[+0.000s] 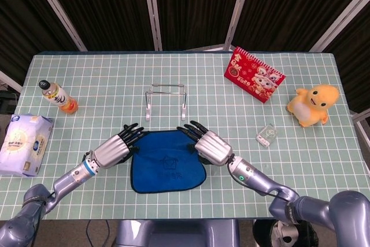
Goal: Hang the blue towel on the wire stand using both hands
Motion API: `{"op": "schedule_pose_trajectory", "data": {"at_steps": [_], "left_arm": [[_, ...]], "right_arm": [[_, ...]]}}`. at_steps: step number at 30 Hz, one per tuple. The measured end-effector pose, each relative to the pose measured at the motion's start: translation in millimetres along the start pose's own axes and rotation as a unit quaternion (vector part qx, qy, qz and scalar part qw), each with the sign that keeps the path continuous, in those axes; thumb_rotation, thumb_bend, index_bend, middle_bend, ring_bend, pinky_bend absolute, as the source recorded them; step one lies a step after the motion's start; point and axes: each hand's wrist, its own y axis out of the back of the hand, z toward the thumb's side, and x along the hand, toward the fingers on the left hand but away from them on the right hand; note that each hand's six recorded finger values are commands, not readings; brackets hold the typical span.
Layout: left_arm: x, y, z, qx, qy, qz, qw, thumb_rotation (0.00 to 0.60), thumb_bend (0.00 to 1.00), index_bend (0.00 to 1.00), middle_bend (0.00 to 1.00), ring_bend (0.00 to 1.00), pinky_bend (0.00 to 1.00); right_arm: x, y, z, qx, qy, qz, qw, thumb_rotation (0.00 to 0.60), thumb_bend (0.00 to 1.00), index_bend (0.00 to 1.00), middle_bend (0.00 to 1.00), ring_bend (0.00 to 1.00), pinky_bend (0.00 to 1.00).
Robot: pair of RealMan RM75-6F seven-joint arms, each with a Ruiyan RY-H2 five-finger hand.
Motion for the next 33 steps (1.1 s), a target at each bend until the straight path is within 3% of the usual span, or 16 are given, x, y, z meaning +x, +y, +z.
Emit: {"op": "schedule_pose_trajectory", "data": {"at_steps": [16,25,33], "left_arm": [[37,76,-30,0.026,0.065,0.132,0.9887,0.600,0.66,0.86,0.00,0.00,0.00],[69,122,-42,0.059,0.110,0.157,0.9797,0.600,0.66,0.87,0.00,0.00,0.00],[98,164,-60,0.080,0.162,0.174,0.9680,0.600,0.66,0.86,0.00,0.00,0.00]], "right_arm": [[-41,95,-12,0.009,-0.028,-0.114,0.9930,0.600,0.60,0.64,0.02,0.00,0.00],[-75,138,-30,0.010,-0.073,-0.137,0.9879,0.600,0.59,0.64,0.02,0.00,0.00],[-96,154,-49,0.014,-0.112,-0.142,0.9834,0.600,0.59,0.64,0.03,0.00,0.00]]}}
